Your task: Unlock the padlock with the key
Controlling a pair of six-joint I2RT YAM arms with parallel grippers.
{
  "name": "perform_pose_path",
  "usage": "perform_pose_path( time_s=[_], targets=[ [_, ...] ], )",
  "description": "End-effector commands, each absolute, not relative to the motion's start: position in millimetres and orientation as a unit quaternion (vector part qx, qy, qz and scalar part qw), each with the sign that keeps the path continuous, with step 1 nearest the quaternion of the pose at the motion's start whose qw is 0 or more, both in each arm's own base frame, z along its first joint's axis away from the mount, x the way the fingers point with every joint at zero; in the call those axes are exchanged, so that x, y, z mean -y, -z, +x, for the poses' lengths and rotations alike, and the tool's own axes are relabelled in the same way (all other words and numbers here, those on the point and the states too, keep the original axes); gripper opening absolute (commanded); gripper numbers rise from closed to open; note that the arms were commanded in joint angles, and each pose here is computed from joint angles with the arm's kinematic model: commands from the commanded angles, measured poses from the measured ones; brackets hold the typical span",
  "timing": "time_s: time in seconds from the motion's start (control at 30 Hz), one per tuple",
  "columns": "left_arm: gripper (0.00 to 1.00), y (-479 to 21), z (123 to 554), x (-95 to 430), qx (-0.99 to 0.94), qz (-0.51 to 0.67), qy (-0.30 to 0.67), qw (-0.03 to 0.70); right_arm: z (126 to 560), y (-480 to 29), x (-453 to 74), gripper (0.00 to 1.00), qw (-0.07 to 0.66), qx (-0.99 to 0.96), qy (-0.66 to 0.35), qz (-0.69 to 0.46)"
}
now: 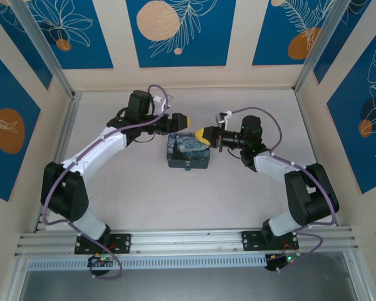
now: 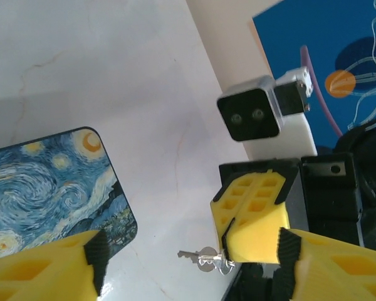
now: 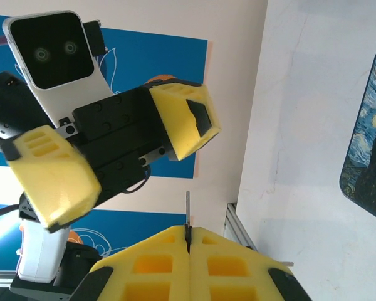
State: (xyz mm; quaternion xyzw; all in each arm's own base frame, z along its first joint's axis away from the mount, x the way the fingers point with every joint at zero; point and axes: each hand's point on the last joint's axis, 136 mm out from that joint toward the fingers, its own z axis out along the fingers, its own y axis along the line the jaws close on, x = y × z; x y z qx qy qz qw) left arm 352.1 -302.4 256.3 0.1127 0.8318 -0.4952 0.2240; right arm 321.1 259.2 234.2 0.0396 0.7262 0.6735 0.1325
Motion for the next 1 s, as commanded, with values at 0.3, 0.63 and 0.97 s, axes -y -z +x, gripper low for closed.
perform_pose_path(
  time_s=[0.3, 0.63, 0.97],
  targets=[
    [0.52, -254, 335, 320, -0.809, 0.146, 0.534, 0.198, 313, -244, -266, 0.0, 0.13, -0.723, -0.679, 0.017],
    [0.5, -246, 328, 324, -0.808, 0.15, 0.538, 0.186, 317, -245, -267, 0.0, 0.134, -0.722, -0.678, 0.02],
    [0.37, -245, 326, 328, -0.802, 0.152, 0.549, 0.179, 319, -247, -267, 0.0, 0.137, -0.722, -0.678, 0.022]
  ],
)
